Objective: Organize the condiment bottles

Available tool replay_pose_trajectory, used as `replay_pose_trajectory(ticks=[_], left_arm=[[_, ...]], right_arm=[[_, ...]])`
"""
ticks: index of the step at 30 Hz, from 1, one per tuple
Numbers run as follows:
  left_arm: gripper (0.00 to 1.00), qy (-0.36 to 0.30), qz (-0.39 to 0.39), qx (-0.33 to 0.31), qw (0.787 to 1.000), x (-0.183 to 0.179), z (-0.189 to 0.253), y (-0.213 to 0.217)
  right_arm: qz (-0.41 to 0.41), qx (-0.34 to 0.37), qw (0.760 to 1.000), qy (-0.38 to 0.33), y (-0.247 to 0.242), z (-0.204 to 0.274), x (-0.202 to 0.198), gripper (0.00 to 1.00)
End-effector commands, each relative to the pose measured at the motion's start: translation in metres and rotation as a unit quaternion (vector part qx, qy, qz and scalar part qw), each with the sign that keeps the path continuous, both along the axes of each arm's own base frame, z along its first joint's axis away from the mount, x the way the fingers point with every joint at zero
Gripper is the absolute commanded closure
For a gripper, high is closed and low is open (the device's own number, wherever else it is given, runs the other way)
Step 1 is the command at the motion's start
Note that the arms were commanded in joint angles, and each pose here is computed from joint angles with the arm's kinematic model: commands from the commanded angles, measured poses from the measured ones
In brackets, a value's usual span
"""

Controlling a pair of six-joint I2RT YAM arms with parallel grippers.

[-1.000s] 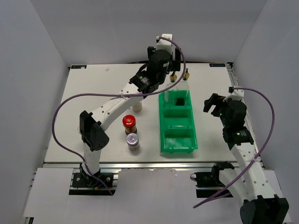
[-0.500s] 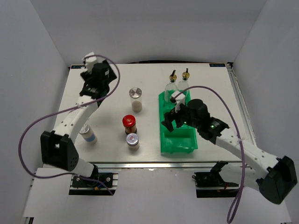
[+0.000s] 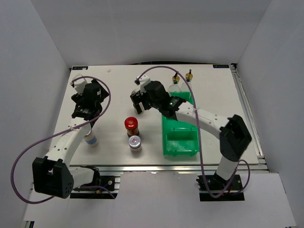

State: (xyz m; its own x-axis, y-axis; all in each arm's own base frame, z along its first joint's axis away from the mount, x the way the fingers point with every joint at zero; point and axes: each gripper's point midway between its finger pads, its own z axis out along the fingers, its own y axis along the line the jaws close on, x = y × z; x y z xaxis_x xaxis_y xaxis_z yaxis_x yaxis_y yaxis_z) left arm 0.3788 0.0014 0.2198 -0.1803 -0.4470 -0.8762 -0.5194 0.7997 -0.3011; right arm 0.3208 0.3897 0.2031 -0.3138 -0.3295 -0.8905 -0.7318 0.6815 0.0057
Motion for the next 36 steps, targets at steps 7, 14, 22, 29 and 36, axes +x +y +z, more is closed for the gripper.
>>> replay_pose_trajectory(ticks=[7,14,22,29,36], left_arm=[[0.02,-0.035,0.035,0.006,0.999,-0.024,0.017,0.018],[0.02,-0.039,0.050,0.012,0.998,-0.029,0.019,0.024],[0.02,-0.038,0.049,0.013,0.998,-0.028,0.017,0.024],[0.02,-0.038,0.048,0.014,0.998,-0.028,0.017,0.024],[0.02,-0.044,0.045,0.010,0.998,-0.030,0.019,0.023]], right_arm=[[-0.105,-0.008,0.994,-0.028,0.037,0.010,0.074,0.10],[-0.152,-0.047,0.987,-0.038,0.042,-0.010,0.103,0.11],[-0.158,-0.074,0.984,-0.037,0.039,-0.030,0.106,0.11],[-0.135,-0.055,0.989,-0.022,0.045,-0.029,0.097,0.58],[-0.105,-0.001,0.993,-0.050,0.037,0.032,0.078,0.76]])
